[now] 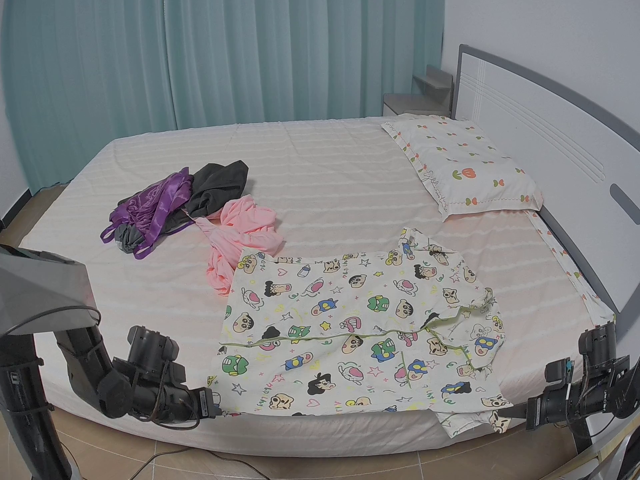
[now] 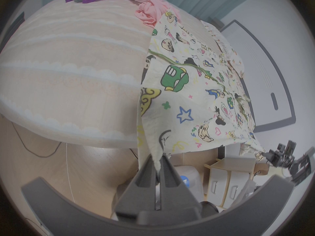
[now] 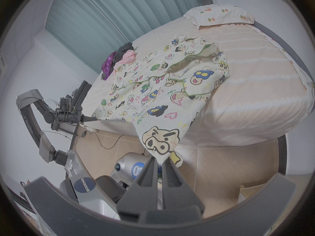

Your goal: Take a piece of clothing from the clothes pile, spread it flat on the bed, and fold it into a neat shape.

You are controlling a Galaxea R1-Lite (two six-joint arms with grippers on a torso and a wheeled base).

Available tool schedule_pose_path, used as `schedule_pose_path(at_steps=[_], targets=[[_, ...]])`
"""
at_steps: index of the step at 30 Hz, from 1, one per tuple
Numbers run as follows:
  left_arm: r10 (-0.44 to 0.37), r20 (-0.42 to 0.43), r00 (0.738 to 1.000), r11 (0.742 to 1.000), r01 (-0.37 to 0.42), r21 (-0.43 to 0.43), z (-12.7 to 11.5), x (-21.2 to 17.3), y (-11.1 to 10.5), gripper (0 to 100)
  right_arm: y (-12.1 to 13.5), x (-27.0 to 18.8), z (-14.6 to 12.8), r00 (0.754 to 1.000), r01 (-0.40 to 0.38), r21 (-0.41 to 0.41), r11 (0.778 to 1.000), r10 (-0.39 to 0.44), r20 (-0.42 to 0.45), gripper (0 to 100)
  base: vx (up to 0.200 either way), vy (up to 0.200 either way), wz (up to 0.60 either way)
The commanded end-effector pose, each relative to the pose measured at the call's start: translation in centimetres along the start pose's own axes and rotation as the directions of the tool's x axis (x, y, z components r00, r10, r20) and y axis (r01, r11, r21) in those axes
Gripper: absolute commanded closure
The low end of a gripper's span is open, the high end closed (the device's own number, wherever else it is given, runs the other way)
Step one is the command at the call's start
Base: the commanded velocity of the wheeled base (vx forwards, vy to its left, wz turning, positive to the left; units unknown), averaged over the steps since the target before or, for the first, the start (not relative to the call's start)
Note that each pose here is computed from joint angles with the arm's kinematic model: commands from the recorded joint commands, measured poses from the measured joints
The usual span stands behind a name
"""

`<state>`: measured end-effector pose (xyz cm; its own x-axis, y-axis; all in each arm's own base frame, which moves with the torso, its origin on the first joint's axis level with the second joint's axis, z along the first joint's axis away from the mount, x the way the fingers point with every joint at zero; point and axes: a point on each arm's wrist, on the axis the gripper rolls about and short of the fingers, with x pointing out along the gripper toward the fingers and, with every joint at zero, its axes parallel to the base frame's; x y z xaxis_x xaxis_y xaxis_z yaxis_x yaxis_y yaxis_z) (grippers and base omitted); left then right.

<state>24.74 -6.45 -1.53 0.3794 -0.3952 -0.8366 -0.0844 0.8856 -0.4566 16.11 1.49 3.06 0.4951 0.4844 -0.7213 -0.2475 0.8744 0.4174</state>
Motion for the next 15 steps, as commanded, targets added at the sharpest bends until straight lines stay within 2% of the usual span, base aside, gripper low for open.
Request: schedule_pose_path(at_steps=[1, 5, 10, 13, 15], targets=[[-0.047, 0.088, 0.995, 0.997, 0.052, -0.054, 4.1, -2.7, -3.2, 100, 0.2, -0.8, 0.8, 0.998, -0.008, -0.003, 1.000, 0.008, 0.068, 100, 0.000, 0.000, 0.00], [-0.011, 0.030, 1.000, 0.994, 0.014, -0.108, 5.3, -2.8, -3.9, 100, 0.3, -0.9, 1.0, 0.997, -0.009, -0.008, 1.000, 0.010, 0.082, 100, 0.000, 0.000, 0.00], [0.007, -0.007, 1.000, 0.990, -0.008, -0.143, 5.5, -3.0, -4.3, 100, 0.1, -1.1, 1.4, 0.995, -0.003, -0.004, 1.000, 0.003, 0.103, 100, 0.000, 0.000, 0.00], [0.024, -0.036, 0.999, 0.976, -0.031, -0.217, 6.4, -3.4, -4.8, 100, 0.2, -1.5, 1.7, 0.991, -0.029, -0.004, 1.000, 0.029, 0.130, 100, 0.000, 0.000, 0.00], [0.048, -0.089, 0.995, 0.972, -0.067, -0.227, 6.2, -3.7, -4.9, 100, 0.5, -1.9, 1.8, 0.988, -0.037, 0.006, 0.999, 0.036, 0.152, 100, 0.000, 0.000, 0.00]])
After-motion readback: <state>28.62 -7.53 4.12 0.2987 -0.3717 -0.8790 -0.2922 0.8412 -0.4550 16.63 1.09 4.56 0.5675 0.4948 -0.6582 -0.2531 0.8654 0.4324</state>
